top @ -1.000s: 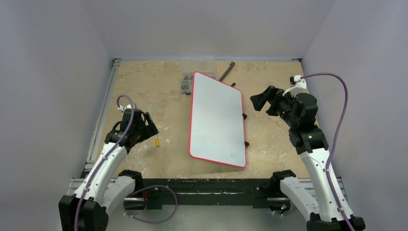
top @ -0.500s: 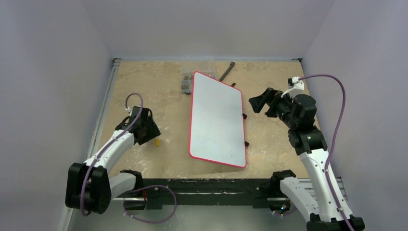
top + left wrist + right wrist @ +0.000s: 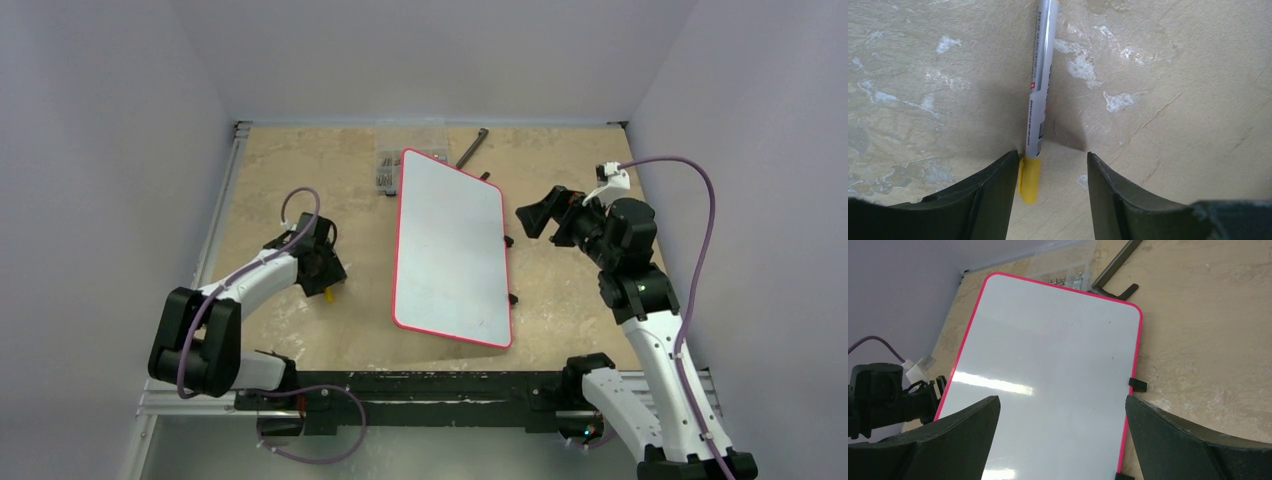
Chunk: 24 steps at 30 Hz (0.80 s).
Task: Write a sentence on the whiteboard
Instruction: Pick up the whiteboard marker at the center of the board.
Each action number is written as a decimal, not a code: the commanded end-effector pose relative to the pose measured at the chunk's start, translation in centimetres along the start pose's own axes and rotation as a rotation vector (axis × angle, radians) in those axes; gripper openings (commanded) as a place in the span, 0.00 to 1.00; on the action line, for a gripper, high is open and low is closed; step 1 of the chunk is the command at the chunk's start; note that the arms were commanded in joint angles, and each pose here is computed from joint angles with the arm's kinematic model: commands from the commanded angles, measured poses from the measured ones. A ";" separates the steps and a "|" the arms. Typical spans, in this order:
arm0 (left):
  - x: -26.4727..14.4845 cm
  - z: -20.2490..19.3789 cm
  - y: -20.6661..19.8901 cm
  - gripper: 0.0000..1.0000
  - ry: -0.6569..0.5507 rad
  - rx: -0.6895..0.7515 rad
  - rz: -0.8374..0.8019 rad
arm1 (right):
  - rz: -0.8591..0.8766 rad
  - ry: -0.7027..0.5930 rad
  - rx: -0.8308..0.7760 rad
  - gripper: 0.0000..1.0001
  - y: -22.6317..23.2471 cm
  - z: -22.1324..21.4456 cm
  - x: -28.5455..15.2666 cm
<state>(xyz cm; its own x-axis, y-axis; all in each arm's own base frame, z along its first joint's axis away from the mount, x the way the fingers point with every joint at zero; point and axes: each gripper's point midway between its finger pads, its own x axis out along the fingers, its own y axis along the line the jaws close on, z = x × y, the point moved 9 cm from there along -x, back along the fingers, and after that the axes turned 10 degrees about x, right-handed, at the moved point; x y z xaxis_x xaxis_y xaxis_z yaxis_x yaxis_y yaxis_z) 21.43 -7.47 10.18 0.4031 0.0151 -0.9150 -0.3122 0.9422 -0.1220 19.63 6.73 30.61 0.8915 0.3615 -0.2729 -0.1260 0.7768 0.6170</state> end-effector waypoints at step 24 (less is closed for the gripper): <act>-0.2 -1.2 -5.4 0.00 -0.061 0.210 -0.062 | 0.029 -0.009 -0.043 0.99 0.5 0.4 -0.8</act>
<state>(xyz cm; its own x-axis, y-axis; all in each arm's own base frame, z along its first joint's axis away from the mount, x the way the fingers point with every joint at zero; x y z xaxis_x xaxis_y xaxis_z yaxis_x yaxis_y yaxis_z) 21.92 -12.62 10.10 0.4154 0.0006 -0.9096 -0.1458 0.9871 -0.0660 19.42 6.68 30.30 0.8837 0.3659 -0.2918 -0.1255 0.7859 0.6055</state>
